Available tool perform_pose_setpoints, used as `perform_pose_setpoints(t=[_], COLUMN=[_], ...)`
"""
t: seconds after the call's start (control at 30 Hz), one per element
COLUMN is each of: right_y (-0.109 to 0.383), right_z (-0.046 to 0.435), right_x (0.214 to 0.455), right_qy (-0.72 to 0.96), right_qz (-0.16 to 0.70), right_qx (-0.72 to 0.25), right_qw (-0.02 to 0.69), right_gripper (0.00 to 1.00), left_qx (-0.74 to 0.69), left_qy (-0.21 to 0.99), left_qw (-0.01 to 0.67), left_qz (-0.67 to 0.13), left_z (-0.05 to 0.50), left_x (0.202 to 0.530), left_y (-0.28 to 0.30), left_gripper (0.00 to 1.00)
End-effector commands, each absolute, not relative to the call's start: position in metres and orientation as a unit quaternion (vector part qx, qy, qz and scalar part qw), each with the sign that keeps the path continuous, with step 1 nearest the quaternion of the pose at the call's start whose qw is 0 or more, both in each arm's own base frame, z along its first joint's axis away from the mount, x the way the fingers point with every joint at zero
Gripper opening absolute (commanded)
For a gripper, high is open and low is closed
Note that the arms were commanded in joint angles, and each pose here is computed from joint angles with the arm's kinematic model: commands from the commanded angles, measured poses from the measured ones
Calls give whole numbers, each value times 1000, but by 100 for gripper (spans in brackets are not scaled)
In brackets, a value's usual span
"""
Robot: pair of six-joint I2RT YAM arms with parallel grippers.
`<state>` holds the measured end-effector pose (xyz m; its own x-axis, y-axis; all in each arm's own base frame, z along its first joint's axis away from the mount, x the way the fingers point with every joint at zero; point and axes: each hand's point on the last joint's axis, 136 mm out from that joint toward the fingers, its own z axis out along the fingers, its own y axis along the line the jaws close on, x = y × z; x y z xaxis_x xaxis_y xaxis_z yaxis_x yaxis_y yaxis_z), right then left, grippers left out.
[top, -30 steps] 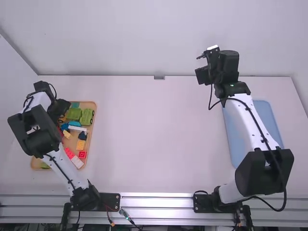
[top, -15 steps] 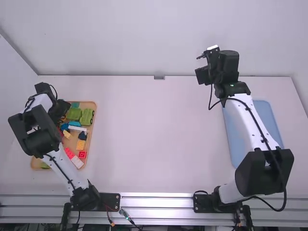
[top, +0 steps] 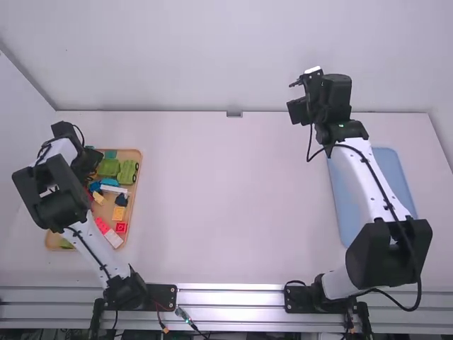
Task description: Assemble lego blocks to make yellow taxi
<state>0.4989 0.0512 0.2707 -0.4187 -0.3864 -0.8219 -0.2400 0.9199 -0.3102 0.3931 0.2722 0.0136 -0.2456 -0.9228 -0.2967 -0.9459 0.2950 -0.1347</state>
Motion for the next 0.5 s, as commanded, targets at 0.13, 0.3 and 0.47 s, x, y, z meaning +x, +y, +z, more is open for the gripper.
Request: perform_pose_setpoints(t=[0.13, 0.3, 0.47], right_y=[51, 51, 51], right_z=[285, 284, 282], right_x=[505, 504, 503], right_qy=[831, 832, 835], right_qz=[-73, -73, -73], right_qx=[-182, -182, -183], right_qw=[520, 518, 513], right_gripper=[99, 99, 99], left_qx=[-596, -596, -596], left_qy=[787, 786, 786], left_qw=[155, 155, 160], left_qz=[43, 45, 45], left_z=[4, 0, -5], left_x=[387, 386, 386], left_y=[270, 270, 270], left_gripper=[80, 70, 47])
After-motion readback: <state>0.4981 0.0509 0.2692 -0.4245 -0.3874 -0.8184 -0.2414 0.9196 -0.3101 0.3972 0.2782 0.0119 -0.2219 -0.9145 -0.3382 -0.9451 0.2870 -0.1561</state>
